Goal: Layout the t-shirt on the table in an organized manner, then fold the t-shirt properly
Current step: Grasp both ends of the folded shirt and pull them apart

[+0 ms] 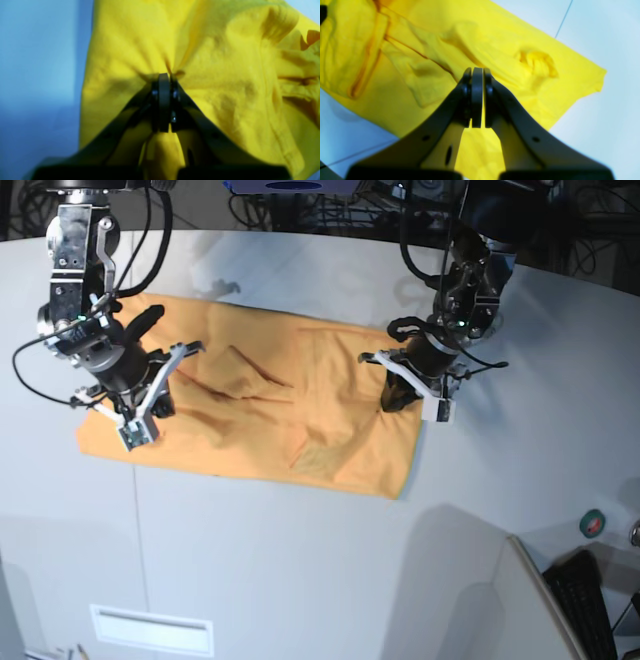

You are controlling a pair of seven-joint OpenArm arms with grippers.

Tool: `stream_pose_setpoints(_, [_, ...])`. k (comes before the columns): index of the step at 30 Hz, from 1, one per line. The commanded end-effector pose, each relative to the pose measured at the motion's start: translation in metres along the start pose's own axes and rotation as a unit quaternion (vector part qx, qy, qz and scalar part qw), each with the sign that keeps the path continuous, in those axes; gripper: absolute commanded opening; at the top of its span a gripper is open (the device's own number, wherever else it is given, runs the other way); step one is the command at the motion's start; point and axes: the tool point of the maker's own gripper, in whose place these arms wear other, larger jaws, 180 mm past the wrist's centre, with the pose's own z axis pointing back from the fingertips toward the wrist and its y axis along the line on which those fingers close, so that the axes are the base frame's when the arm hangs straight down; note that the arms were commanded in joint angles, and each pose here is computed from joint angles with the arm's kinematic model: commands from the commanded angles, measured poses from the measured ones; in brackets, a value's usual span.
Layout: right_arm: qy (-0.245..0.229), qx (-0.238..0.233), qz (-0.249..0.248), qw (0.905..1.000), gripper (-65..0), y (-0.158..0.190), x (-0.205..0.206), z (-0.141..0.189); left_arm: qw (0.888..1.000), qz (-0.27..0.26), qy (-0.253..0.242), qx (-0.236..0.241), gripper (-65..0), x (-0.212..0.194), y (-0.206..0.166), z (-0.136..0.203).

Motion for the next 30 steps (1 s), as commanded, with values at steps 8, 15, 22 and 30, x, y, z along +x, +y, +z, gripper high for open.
stream_pose_setpoints(8, [-0.023,0.036,0.021,0.9989,-65.0,0.03,0.015,-0.002,0.997,-0.013,0.001,0.072,-65.0,0.014,0.061,0.027])
stream_pose_setpoints(15, [-0.023,0.034,0.019,0.999,-65.0,0.028,0.014,-0.002,0.998,0.002,-0.053,0.037,-65.0,0.075,0.017,0.017])
stream_pose_setpoints(22, [-0.019,0.034,0.019,0.9991,-65.0,0.028,0.01,-0.001,0.999,0.032,-0.036,0.012,-65.0,0.078,-0.014,-0.024])
stream_pose_setpoints(30, [-0.013,0.019,0.011,0.9997,-65.0,0.016,0.004,0.002,0.999,0.029,-0.041,0.005,-65.0,0.069,-0.022,-0.039])
